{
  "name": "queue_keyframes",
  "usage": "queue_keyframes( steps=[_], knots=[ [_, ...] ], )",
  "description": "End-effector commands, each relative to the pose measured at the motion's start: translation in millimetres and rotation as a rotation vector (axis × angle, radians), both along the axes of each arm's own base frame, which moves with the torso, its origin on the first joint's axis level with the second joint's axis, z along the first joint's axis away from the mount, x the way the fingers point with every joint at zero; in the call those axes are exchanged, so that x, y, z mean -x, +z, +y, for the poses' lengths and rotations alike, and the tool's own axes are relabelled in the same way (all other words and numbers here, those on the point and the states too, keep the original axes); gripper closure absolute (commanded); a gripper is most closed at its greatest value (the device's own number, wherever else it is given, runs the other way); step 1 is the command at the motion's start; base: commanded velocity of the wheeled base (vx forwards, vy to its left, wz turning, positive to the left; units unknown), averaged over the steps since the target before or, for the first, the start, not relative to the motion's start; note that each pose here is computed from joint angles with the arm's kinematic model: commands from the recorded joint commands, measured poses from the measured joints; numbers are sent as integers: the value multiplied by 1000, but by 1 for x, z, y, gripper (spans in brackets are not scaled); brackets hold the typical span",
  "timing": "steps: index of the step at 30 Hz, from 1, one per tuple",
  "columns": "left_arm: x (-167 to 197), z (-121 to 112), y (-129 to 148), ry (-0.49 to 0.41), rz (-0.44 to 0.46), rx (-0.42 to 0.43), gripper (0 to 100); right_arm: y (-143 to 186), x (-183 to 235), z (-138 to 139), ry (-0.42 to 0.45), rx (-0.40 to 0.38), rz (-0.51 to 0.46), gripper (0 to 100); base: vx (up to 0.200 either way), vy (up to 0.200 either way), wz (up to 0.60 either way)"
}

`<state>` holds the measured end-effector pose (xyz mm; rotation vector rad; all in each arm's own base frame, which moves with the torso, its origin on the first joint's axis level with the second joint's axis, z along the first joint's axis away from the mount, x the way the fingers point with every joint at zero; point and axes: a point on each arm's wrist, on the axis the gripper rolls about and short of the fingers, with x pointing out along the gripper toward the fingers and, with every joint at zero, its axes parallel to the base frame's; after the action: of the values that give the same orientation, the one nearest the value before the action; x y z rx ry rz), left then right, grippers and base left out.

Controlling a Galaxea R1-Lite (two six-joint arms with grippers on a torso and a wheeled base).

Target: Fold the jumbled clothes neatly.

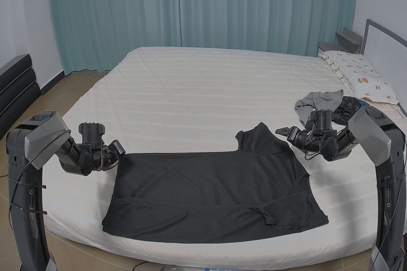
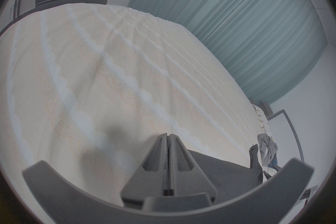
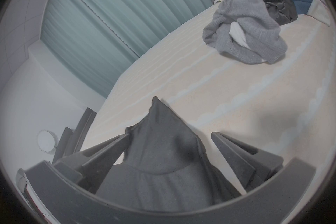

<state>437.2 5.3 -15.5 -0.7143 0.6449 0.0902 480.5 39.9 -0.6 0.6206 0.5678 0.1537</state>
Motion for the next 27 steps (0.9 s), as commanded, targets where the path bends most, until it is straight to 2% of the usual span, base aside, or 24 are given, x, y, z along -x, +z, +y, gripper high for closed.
queue_keyframes(
  steps=[1,4,11,12,27],
  knots=[
    [2,0,1,-3,3,2,100,-26,-11,8,-2,31,21,0,0,0,0],
    [2,0,-1,-3,6,2,100,-20,-17,4,-17,32,-5,0,0,0,0],
    [2,0,-1,-3,6,2,100,-23,-19,4,-20,35,1,0,0,0,0],
    [2,0,-1,-3,6,2,100,-22,-19,4,-20,36,2,100,0,0,0],
    [6,-2,12,-7,-11,0,100,-5,-14,-8,-40,36,23,100,0,0,0]
  ],
)
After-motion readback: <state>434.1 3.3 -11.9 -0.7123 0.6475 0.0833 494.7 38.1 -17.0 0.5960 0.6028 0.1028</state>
